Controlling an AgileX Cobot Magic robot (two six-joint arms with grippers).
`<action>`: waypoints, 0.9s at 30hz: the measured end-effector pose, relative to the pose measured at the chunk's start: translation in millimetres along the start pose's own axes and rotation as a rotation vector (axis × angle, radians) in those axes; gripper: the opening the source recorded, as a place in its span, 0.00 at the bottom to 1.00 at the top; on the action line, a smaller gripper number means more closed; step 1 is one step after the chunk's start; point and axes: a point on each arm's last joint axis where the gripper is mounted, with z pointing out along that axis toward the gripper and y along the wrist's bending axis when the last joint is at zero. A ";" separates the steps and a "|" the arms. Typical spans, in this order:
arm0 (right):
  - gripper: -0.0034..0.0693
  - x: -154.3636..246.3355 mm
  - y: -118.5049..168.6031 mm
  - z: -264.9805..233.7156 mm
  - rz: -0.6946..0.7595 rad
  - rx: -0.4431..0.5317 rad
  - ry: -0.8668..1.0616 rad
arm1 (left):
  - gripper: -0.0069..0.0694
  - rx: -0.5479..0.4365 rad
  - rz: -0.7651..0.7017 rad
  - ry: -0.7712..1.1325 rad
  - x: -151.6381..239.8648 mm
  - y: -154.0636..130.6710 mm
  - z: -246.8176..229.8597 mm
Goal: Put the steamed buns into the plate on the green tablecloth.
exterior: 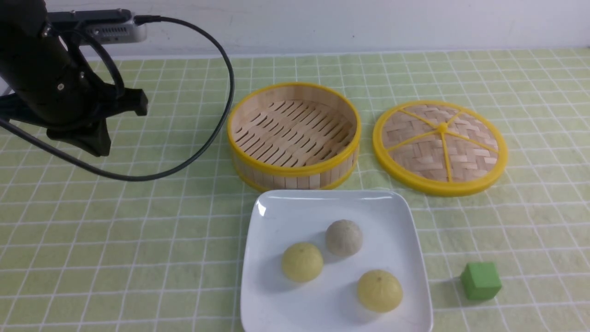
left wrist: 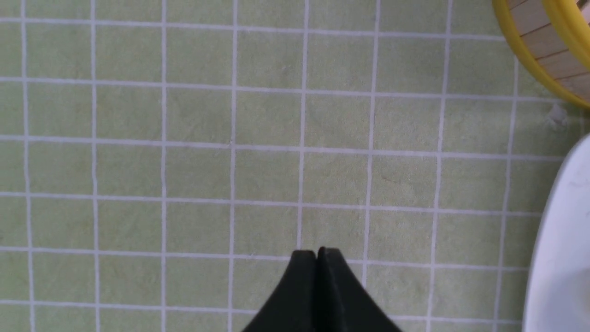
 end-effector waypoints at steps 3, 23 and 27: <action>0.06 0.0 0.0 0.0 0.000 0.000 0.000 | 0.11 -0.005 0.002 -0.001 -0.1 0.5 0.0; 0.09 73.2 -24.2 -21.6 0.053 0.364 -0.103 | 0.12 -0.013 0.007 -0.011 -0.8 1.2 -0.5; 0.09 109.0 -31.3 -11.5 0.090 0.436 -0.003 | 0.13 -0.012 0.007 -0.034 0.5 2.2 -8.6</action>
